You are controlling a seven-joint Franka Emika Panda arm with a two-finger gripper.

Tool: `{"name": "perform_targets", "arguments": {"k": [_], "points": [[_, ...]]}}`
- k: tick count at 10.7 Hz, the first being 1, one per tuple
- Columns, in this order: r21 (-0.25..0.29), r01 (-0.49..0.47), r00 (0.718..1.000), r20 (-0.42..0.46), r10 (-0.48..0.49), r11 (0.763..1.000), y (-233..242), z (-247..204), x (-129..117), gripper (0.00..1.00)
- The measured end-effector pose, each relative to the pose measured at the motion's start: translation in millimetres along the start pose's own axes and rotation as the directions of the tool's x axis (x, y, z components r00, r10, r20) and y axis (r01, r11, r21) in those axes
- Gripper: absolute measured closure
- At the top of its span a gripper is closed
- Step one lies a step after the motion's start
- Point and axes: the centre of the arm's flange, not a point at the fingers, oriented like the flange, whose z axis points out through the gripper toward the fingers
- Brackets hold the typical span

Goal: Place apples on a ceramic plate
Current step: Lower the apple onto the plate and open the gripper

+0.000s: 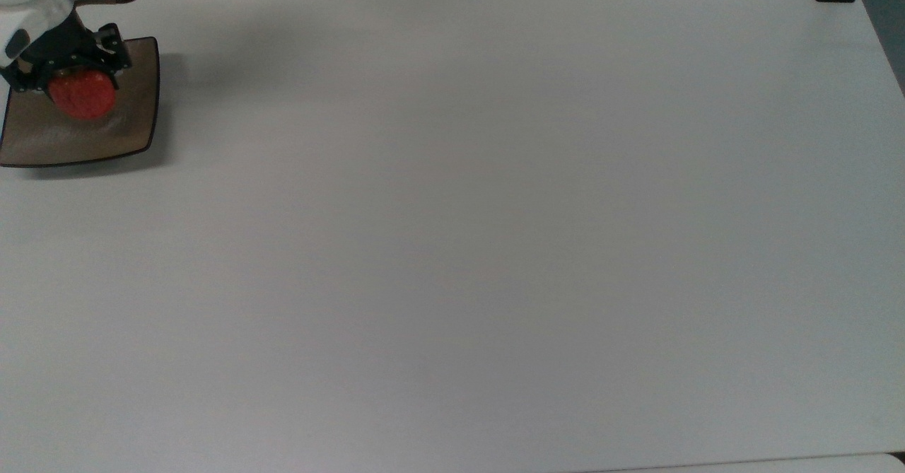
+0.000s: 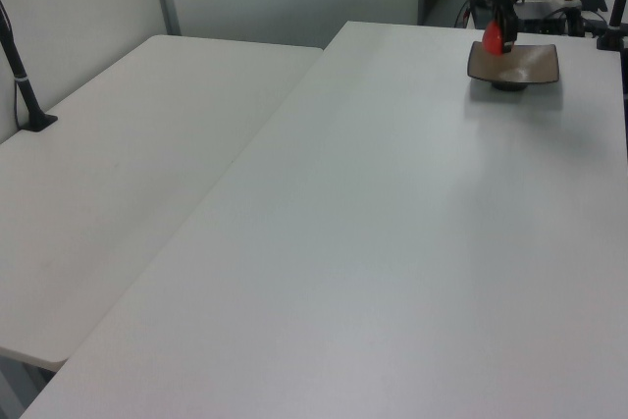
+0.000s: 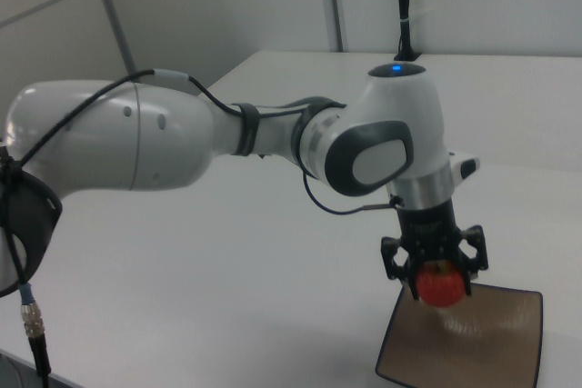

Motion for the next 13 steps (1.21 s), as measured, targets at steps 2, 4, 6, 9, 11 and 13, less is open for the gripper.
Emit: {"name": "perform_targets", "arguments": {"k": [2, 4, 6, 9, 11, 13], "points": [[-0.003, 0.017, 0.999, 0.046, -0.017, 1.0, 4.7, 29.2, -1.0, 0.23], [-0.021, 0.033, 0.998, 0.062, -0.031, 0.999, 6.0, 48.0, -0.1, 0.23], [-0.017, 0.037, 0.996, 0.077, -0.035, 0.999, 4.8, 59.3, -4.5, 0.23], [-0.002, 0.045, 0.993, 0.108, -0.045, 0.999, 1.4, 72.6, -11.7, 0.19], [-0.002, 0.049, 0.992, 0.114, -0.049, 0.999, 0.8, 74.1, -12.3, 0.06], [-0.014, 0.032, 0.994, 0.106, -0.03, 0.999, 2.5, 67.4, -11.7, 0.0]]}}
